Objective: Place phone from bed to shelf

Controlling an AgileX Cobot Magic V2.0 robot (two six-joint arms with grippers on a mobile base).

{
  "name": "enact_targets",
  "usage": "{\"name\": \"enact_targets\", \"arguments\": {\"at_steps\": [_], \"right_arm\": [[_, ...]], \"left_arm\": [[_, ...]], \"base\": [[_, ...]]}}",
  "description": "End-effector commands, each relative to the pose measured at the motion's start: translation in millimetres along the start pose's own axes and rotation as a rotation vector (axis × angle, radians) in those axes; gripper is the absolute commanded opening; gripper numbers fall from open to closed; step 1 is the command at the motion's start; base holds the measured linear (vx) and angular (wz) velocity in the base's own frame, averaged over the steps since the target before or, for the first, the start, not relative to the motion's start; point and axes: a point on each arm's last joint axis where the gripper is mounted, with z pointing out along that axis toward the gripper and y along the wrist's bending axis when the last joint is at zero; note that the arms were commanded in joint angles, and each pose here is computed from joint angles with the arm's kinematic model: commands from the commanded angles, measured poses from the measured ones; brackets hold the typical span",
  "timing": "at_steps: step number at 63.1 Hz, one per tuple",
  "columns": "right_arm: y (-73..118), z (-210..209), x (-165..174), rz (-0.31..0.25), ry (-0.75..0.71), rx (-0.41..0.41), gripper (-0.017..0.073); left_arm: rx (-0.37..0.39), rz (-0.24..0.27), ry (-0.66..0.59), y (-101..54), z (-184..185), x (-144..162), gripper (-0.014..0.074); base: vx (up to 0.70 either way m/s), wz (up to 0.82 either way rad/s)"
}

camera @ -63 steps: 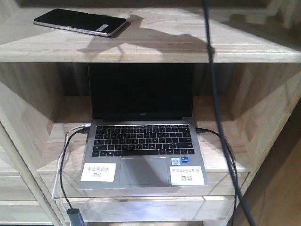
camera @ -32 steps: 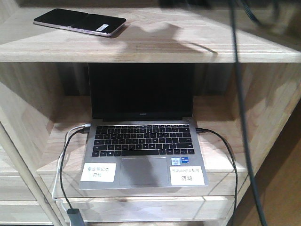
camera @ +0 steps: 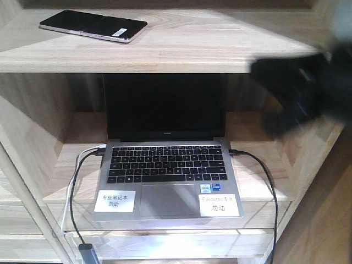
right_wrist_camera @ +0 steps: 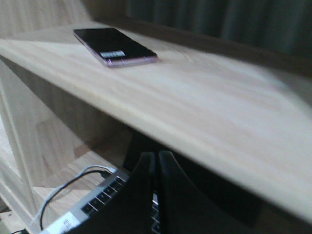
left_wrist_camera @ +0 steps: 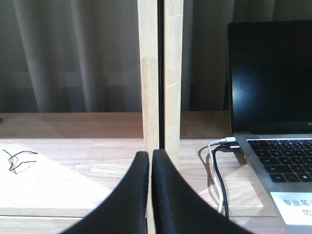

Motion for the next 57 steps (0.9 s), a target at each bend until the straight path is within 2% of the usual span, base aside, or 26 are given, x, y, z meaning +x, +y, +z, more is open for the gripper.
{"name": "enact_targets", "arguments": {"at_steps": [1, 10, 23, 57], "right_arm": [[-1.5, -22.1, 4.3, 0.015, -0.095, 0.084, -0.0005], [5.6, -42.1, 30.3, 0.018, -0.093, 0.090, -0.0005], [12.7, -62.4, 50.0, 0.014, -0.116, 0.093, -0.0005], [13.6, -69.1, 50.9, 0.010, -0.143, 0.105, -0.0005]], "left_arm": [[-0.010, -0.014, -0.107, 1.6, -3.0, -14.2, 0.0001], [-0.010, -0.014, -0.107, 1.6, -3.0, -14.2, 0.0001], [-0.010, -0.014, -0.107, 1.6, -3.0, -14.2, 0.0001], [-0.010, -0.014, -0.107, 1.6, -3.0, -14.2, 0.0001]], "base": [[0.00, 0.00], [0.00, 0.00], [0.00, 0.00], [0.00, 0.00]]}}
